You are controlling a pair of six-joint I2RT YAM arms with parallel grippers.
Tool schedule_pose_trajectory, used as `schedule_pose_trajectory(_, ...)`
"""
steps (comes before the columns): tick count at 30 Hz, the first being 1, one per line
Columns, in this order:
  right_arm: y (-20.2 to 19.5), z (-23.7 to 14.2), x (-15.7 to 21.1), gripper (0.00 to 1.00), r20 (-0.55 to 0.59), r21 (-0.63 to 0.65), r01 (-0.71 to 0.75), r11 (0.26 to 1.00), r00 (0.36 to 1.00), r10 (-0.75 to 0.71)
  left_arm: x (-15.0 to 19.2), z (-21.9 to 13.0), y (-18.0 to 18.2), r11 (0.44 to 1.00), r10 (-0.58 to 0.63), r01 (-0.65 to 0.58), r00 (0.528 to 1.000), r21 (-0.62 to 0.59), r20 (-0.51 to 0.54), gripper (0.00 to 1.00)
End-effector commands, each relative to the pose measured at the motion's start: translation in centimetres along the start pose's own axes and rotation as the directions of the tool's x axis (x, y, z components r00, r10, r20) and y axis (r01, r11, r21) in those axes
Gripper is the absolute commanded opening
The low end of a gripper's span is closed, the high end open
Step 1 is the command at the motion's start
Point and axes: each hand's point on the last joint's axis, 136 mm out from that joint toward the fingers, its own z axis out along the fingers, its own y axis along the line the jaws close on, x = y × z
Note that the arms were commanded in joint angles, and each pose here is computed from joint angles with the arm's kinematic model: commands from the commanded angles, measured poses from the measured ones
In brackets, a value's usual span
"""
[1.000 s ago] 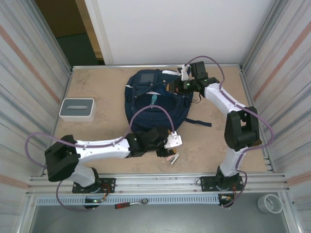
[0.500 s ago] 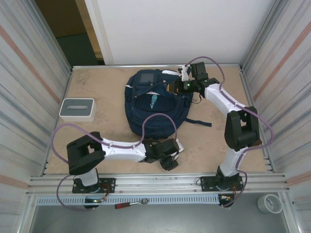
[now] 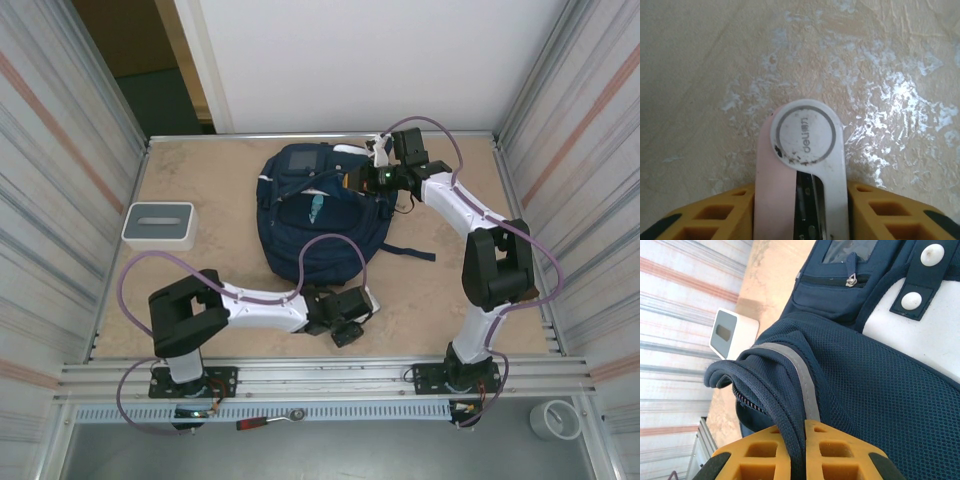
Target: Pack the student bag
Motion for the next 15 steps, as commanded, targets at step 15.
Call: schedule_pose_trajectory(15,-0.2,-1.9,-1.1,0.00,0.018,-0.028,0.001,1.000,1.000,0.000,-8.2,-12.7,18.9,0.819,0.414,-0.293,0.897,-0.493,0.155,0.40)
